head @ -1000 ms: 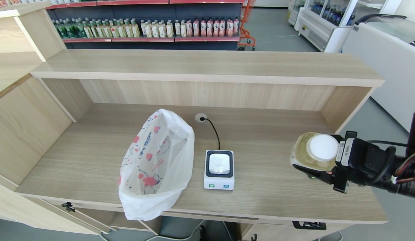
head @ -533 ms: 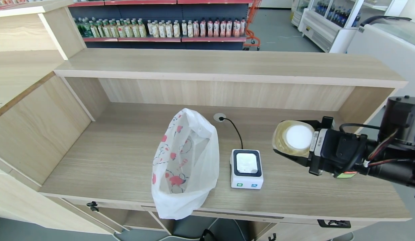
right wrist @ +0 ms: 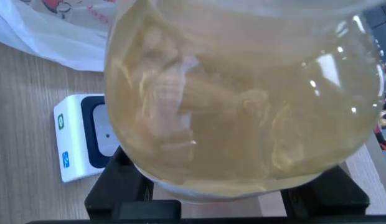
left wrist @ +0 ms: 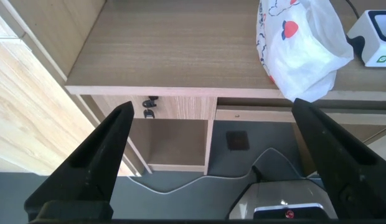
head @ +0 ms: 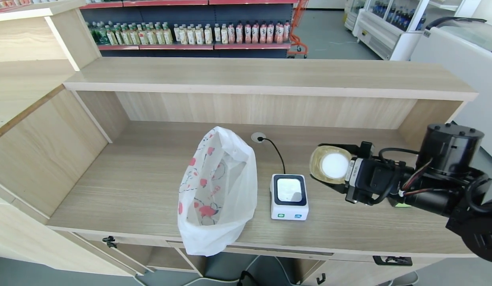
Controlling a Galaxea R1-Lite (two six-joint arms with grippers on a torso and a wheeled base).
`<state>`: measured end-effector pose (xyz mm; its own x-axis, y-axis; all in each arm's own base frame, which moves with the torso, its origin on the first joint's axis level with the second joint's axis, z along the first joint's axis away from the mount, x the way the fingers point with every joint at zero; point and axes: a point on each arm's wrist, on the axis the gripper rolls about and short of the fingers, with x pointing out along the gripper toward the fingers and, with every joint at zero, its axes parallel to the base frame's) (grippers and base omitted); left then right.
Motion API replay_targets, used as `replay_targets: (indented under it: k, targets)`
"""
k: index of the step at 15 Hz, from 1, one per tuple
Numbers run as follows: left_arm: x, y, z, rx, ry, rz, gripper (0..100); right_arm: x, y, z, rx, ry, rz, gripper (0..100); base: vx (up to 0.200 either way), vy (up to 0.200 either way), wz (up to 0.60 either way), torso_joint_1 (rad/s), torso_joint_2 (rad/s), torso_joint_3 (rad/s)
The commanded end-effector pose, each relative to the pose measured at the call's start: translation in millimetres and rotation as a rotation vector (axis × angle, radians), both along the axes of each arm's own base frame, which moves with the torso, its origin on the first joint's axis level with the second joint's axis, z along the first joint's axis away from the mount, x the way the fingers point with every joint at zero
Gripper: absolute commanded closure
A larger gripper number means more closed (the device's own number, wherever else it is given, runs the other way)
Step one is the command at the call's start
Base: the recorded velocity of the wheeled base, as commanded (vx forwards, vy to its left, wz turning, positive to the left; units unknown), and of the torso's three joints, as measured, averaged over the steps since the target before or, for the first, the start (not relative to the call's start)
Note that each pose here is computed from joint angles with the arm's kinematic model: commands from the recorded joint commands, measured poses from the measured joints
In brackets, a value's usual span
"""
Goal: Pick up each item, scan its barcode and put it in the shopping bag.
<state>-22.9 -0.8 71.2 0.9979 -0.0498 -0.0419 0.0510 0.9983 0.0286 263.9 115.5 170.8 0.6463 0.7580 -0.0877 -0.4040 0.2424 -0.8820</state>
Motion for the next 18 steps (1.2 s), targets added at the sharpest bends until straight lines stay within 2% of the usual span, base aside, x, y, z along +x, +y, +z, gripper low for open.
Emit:
replay_targets:
  k: [1,5,12,18]
  targets:
    - [0.0,0.0,0.0,0.000,-0.001,-0.001,0,8.0,8.6,-12.8,-0.011,0.020,0.046,100,0.000,0.000,0.00,0.000,0.00,0.000]
    - [0.0,0.0,0.0,0.000,-0.001,-0.001,0,12.3,11.2,-17.4,-0.023,-0.004,0.062,100,0.000,0.000,0.00,0.000,0.00,0.000]
    - [0.0,0.0,0.0,0.000,-0.001,-0.001,0,25.0,11.8,-39.4,-0.082,-0.019,0.241,100,0.000,0.000,0.00,0.000,0.00,0.000]
    - [0.0,0.0,0.0,0.000,-0.001,-0.001,0,46.4,1.8,-47.8,-0.130,-0.145,0.372,100,0.000,0.000,0.00,0.000,0.00,0.000]
